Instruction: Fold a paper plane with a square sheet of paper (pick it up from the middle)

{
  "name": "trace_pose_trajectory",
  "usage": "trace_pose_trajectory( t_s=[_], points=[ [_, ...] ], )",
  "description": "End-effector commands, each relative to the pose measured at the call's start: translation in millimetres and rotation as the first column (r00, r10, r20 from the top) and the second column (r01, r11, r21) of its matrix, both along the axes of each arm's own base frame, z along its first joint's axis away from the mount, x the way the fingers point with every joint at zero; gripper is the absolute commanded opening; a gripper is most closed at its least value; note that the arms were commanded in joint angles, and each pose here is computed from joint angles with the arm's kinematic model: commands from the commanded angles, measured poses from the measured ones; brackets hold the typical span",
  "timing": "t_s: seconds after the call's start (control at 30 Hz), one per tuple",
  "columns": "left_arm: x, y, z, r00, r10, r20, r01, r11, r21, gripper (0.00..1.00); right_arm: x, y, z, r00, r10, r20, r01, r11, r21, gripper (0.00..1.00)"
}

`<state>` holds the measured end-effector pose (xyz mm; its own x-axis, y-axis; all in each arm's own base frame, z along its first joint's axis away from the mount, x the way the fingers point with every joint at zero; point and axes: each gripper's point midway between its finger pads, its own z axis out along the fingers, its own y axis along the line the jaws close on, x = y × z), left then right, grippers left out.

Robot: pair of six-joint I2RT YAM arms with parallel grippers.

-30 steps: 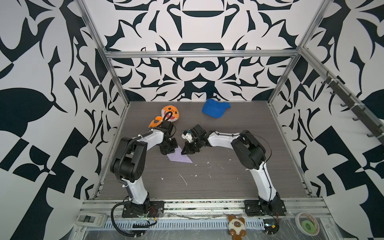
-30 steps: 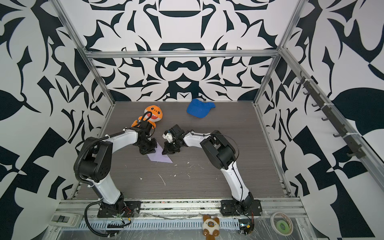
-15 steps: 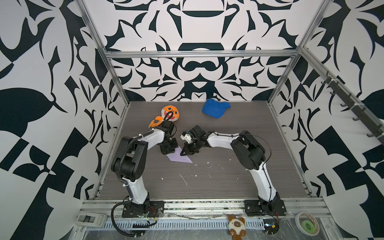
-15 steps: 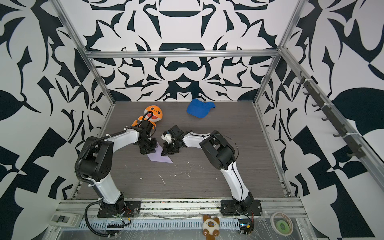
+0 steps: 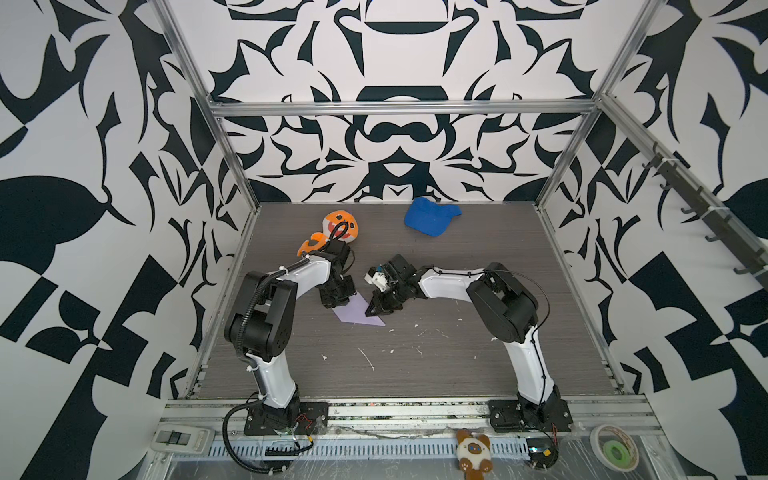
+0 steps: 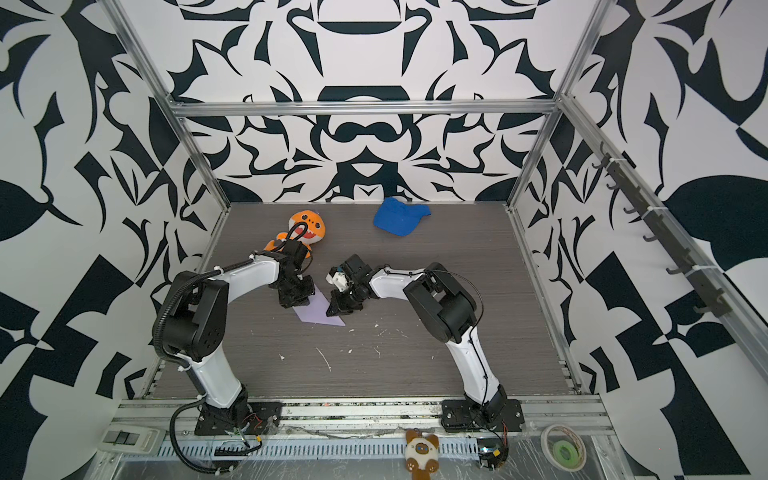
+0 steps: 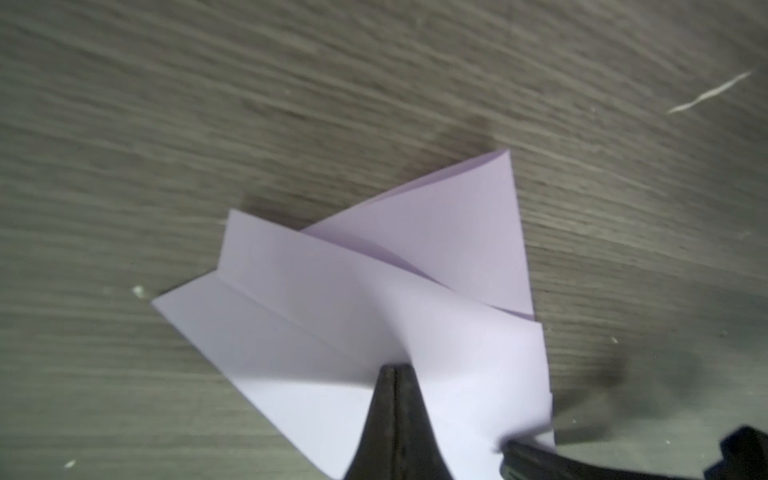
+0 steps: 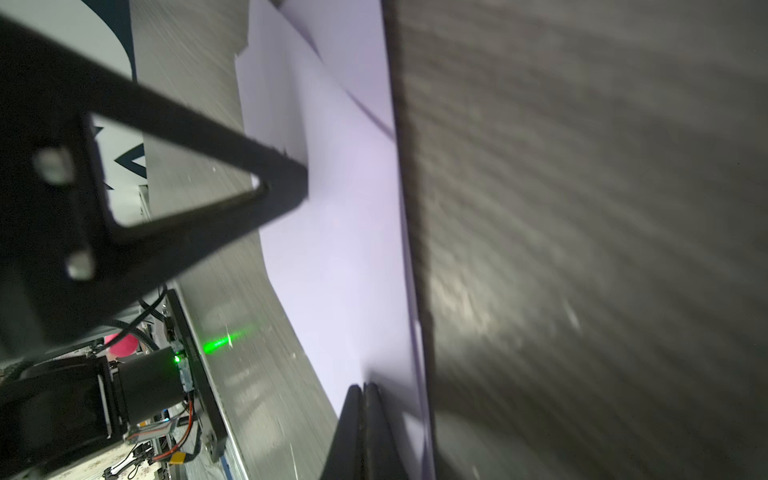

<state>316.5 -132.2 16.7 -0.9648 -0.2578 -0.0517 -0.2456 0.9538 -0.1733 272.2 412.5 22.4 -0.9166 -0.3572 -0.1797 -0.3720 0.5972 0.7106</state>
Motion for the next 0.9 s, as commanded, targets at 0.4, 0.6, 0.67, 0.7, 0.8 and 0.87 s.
trace_pose_trajectory(
  t_s=[0.4,0.6,0.67,0.7,0.8,0.87],
  points=[
    [-24.2,42.1,-30.9,0.992,0.021,-0.121,0.005,0.979,0.204,0.02,-21.6,-58.0,-27.3,0.995,-0.091,-0.045,0.085,0.988,-0.128,0.0],
    [-22.6,42.2,-30.0,0.993,0.02,-0.12,0.006,0.978,0.206,0.02,-21.6,-62.8,-23.2,0.988,-0.138,-0.07,0.132,0.988,-0.086,0.0],
    [-22.1,42.0,-29.9,0.992,0.018,-0.122,0.007,0.978,0.207,0.01,-22.9,-64.6,-22.7,0.987,-0.145,-0.073,0.139,0.987,-0.083,0.0],
    [-21.8,41.9,-30.2,0.992,0.018,-0.122,0.008,0.978,0.207,0.02,-23.9,-65.8,-22.5,0.986,-0.15,-0.076,0.144,0.986,-0.079,0.0],
    [-20.0,41.3,-28.6,0.993,0.016,-0.119,0.009,0.979,0.206,0.01,-24.0,-70.1,-20.6,0.982,-0.171,-0.077,0.166,0.984,-0.066,0.0],
    [-18.6,40.6,-27.6,0.993,0.014,-0.117,0.01,0.979,0.204,0.02,-24.0,-72.8,-19.0,0.981,-0.182,-0.073,0.178,0.982,-0.055,0.0]
  ],
)
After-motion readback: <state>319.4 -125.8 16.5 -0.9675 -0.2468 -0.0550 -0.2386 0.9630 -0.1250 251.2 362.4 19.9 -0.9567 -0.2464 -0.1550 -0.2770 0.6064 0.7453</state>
